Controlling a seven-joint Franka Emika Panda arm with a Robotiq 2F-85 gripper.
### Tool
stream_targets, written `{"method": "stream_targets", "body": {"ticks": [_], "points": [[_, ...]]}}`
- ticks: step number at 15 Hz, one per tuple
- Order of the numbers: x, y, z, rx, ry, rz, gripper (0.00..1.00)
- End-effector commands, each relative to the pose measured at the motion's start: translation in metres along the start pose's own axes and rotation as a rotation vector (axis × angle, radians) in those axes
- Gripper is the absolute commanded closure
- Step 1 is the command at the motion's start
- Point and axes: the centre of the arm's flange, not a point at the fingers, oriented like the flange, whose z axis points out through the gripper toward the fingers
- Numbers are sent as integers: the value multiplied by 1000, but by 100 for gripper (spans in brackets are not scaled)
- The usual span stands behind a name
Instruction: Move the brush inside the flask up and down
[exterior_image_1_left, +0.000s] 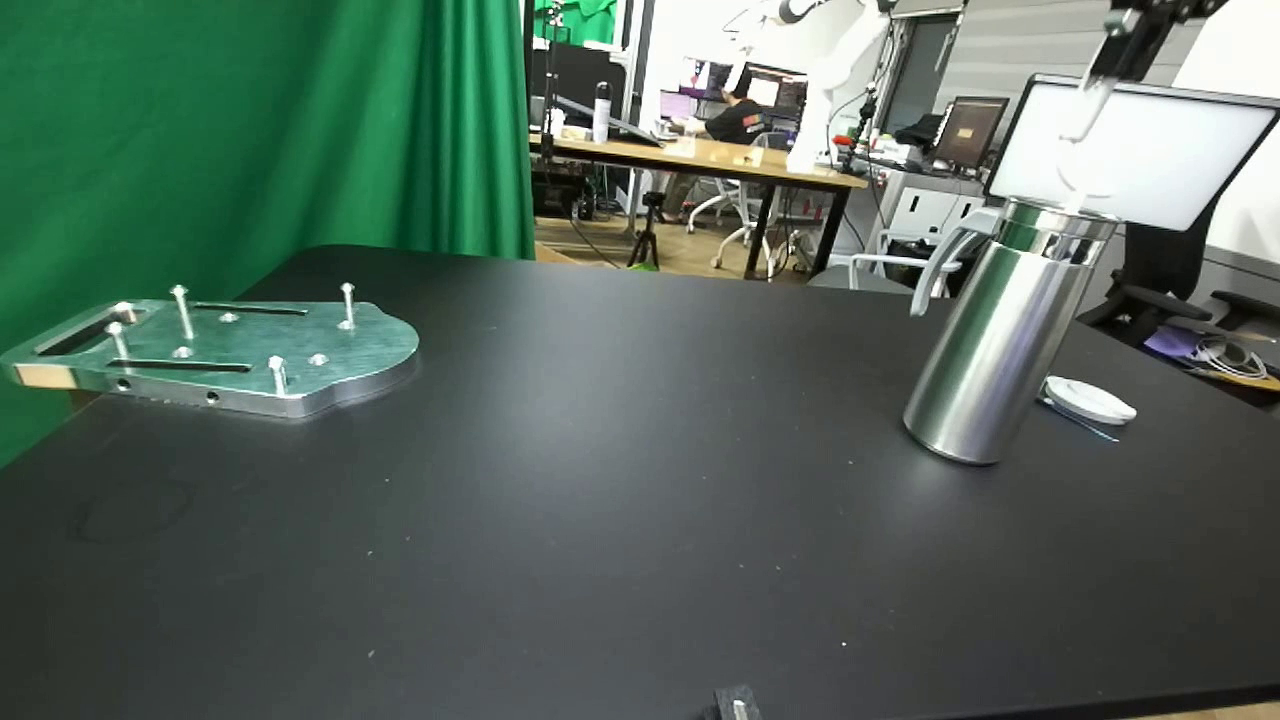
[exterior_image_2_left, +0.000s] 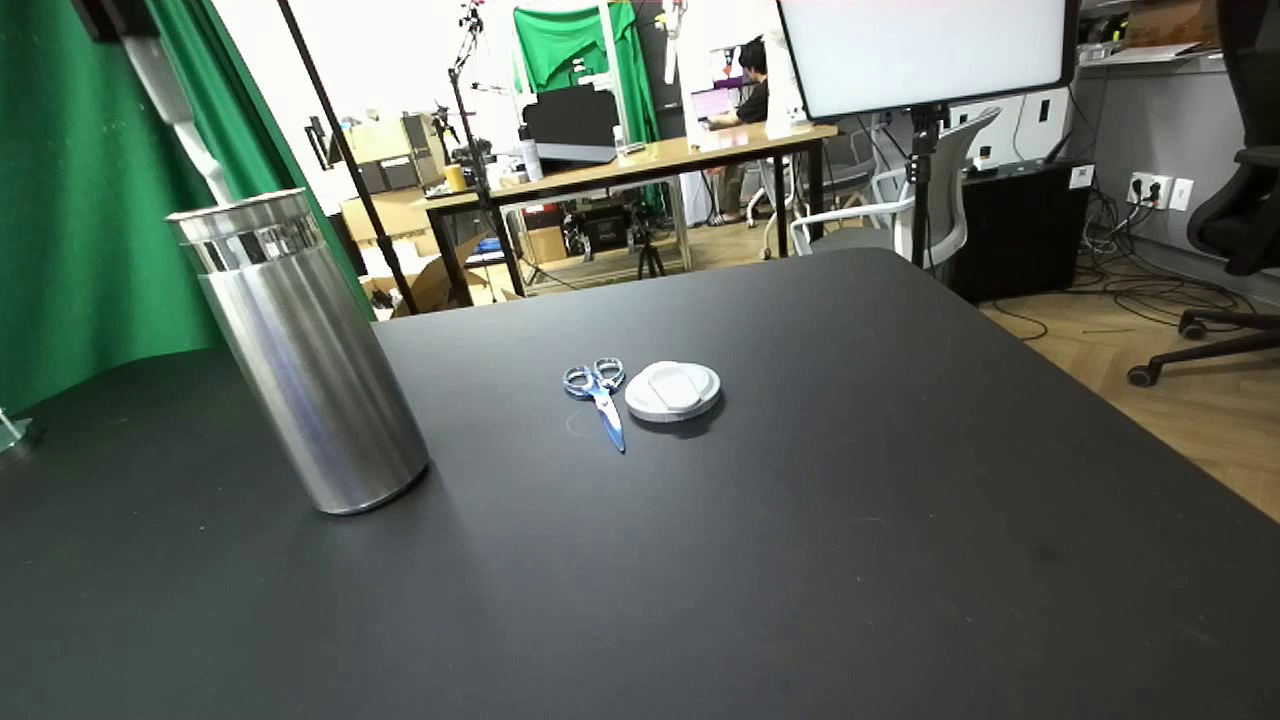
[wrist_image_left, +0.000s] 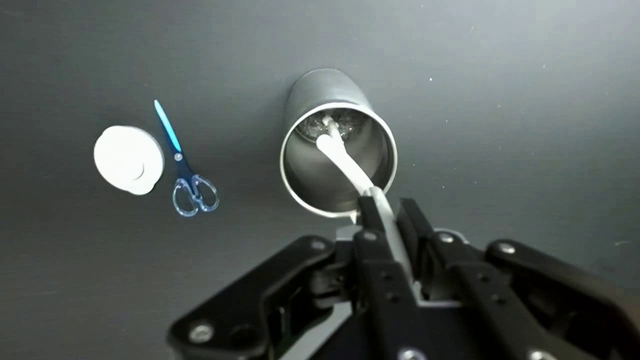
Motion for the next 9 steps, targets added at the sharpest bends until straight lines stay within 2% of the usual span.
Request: {"method": "stream_targets", "body": {"ticks": [1, 4, 6, 9], "points": [[4, -13, 41, -3, -42, -10, 96], [8, -12, 43, -6, -40, -13, 96], [11, -5, 26, -8, -18, -7, 96], [12, 11, -21, -22, 39, 1, 96]]}}
